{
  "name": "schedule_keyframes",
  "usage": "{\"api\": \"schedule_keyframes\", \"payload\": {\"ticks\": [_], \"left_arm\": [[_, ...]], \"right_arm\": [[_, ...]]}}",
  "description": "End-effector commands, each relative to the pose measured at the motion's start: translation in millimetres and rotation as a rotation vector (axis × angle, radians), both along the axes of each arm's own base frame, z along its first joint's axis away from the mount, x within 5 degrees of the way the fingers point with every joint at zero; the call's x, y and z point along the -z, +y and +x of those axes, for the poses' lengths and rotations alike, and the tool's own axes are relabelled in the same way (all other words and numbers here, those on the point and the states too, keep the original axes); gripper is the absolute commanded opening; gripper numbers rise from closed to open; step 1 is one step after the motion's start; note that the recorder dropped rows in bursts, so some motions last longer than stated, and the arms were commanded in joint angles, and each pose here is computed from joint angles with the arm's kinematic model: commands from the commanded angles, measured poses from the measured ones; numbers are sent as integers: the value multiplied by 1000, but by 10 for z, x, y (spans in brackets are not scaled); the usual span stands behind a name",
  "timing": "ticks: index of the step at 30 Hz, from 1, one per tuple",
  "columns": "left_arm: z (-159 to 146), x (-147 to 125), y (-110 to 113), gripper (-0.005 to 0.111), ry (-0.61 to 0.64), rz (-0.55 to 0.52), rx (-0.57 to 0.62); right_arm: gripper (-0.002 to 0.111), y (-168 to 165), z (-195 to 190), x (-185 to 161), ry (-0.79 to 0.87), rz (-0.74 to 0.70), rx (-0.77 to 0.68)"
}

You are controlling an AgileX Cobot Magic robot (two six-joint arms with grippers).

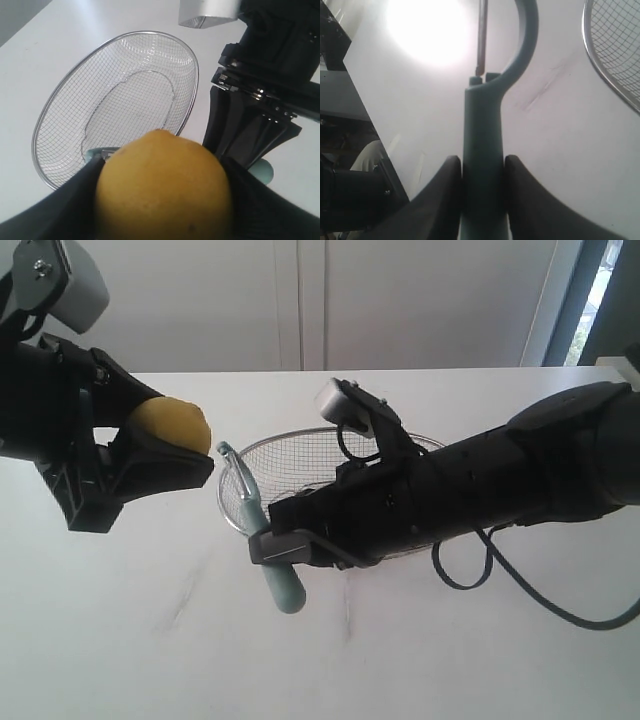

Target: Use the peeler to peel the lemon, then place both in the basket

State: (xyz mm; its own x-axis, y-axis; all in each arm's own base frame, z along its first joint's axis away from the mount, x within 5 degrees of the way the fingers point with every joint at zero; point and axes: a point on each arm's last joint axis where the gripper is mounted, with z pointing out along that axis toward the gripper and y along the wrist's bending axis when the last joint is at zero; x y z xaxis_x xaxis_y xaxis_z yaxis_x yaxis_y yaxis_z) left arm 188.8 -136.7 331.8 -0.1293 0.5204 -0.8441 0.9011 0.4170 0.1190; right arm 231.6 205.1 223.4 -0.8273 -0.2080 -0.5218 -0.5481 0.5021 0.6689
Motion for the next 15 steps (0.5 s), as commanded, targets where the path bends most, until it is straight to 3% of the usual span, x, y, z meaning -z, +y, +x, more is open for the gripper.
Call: {"api": "schedule_keyframes", "payload": {"ticks": [1,15], "left_arm": [[-18,-24,-18,0,13,-40,-2],[222,203,-100,0,71,-16,-46]], "right_arm": [[0,16,-8,6,22,27,-3],[0,115,-78,-5,27,42,-19]]}}
